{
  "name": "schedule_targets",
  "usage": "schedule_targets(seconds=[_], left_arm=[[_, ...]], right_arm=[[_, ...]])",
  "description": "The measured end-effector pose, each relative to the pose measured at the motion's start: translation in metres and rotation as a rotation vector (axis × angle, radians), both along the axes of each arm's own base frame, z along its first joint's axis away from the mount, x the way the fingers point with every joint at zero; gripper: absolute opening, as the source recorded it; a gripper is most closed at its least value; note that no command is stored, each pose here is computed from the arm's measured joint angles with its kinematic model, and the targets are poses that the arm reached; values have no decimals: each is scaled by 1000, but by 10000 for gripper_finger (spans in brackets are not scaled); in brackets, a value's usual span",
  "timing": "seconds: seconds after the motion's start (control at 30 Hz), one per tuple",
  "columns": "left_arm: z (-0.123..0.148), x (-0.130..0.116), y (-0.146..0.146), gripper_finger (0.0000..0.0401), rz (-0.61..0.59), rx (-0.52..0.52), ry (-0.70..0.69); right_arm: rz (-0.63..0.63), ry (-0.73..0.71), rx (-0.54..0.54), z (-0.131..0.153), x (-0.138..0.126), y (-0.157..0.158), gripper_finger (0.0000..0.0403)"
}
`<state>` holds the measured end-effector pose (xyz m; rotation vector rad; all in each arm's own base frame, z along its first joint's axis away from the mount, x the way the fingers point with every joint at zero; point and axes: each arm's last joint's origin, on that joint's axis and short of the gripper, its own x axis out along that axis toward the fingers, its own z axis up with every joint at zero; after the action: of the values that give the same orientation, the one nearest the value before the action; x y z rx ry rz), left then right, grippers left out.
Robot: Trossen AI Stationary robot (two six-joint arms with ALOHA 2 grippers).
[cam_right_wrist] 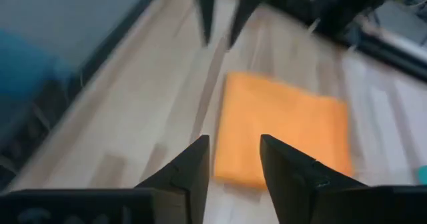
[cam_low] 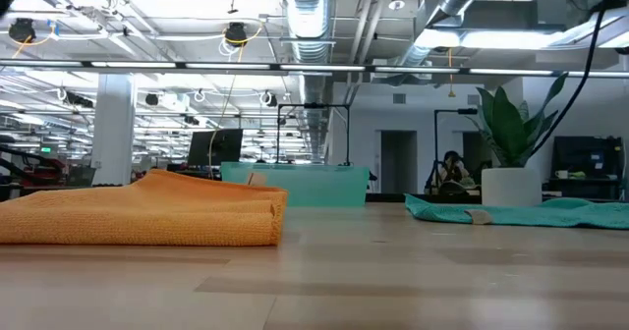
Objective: Roll microfiber towels into tight, uniform cylinder then place into a basket
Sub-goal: Roll the yellow microfiber towel
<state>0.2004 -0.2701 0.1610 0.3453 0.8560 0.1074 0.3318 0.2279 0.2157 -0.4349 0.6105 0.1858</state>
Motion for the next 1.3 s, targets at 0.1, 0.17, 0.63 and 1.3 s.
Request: schedule_targets(seconds=[0.1, 0.17, 0.63, 1.3], left_arm=[[-5, 3, 5, 125, 14, -5, 7], [-8, 4, 6, 125, 17, -25, 15], [-8, 6, 9, 125, 36, -28, 13], [-56, 21, 16, 125, 90, 110, 102]], right_arm=[[63, 5, -70, -24, 10, 7, 175], [100, 3, -140, -39, 17, 8, 181], [39, 33, 36, -64, 49, -19, 174], [-59, 133, 61, -111, 69, -44, 169]])
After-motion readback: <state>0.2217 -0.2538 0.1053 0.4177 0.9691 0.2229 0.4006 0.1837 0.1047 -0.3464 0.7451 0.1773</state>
